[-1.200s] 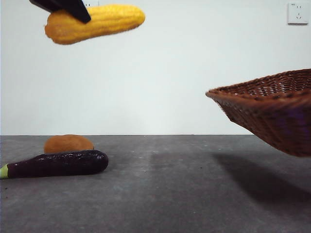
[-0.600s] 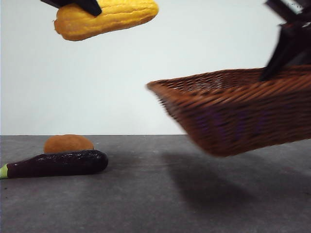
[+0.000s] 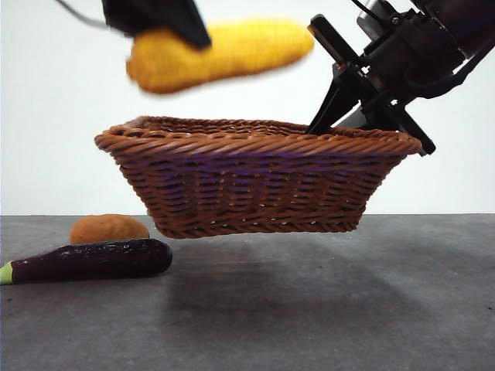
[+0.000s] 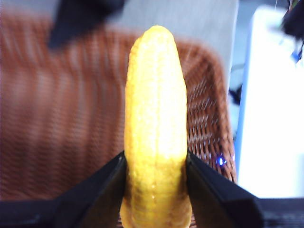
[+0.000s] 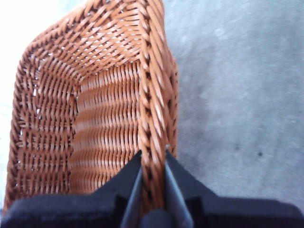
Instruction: Help me put the vegetables on the table into the basket
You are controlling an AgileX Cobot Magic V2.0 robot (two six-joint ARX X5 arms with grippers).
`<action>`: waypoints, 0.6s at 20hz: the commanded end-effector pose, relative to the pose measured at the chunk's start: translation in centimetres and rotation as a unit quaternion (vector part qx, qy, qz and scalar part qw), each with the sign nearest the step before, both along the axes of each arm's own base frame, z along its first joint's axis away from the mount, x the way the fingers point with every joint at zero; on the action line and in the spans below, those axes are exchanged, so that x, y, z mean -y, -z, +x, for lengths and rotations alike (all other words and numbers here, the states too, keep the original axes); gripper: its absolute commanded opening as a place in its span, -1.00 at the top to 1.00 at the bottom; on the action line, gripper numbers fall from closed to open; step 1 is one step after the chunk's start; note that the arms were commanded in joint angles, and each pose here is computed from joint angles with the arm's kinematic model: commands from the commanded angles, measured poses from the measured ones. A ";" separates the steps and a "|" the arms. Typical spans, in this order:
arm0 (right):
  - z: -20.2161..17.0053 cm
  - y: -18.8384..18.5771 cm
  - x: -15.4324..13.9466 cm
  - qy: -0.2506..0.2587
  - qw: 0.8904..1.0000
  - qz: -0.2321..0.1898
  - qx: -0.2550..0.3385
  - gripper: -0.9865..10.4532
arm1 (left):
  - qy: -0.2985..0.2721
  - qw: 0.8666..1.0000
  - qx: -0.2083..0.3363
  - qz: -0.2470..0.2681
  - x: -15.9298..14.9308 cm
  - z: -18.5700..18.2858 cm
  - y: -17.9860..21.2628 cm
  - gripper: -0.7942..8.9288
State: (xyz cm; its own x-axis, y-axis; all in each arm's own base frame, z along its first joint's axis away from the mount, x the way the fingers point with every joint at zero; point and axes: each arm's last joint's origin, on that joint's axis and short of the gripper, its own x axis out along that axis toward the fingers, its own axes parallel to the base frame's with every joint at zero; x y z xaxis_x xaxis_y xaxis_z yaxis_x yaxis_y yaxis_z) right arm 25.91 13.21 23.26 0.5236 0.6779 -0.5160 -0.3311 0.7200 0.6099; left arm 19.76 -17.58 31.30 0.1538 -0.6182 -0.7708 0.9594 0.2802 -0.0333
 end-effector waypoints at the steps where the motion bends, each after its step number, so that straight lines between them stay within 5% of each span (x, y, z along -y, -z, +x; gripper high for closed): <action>1: 0.1 -0.1 0.0 0.007 1.000 0.013 -0.006 0.85 | -0.002 0.999 -0.032 0.024 0.8 0.9 2.7 0.85; 10: 0.0 -0.1 0.0 0.001 1.000 0.006 0.001 0.85 | 0.004 0.993 -0.099 0.065 3.9 2.5 7.6 0.81; 12: 0.0 -0.1 0.0 0.001 1.000 0.005 0.002 0.85 | 0.005 0.992 -0.105 0.071 4.0 2.5 7.9 0.40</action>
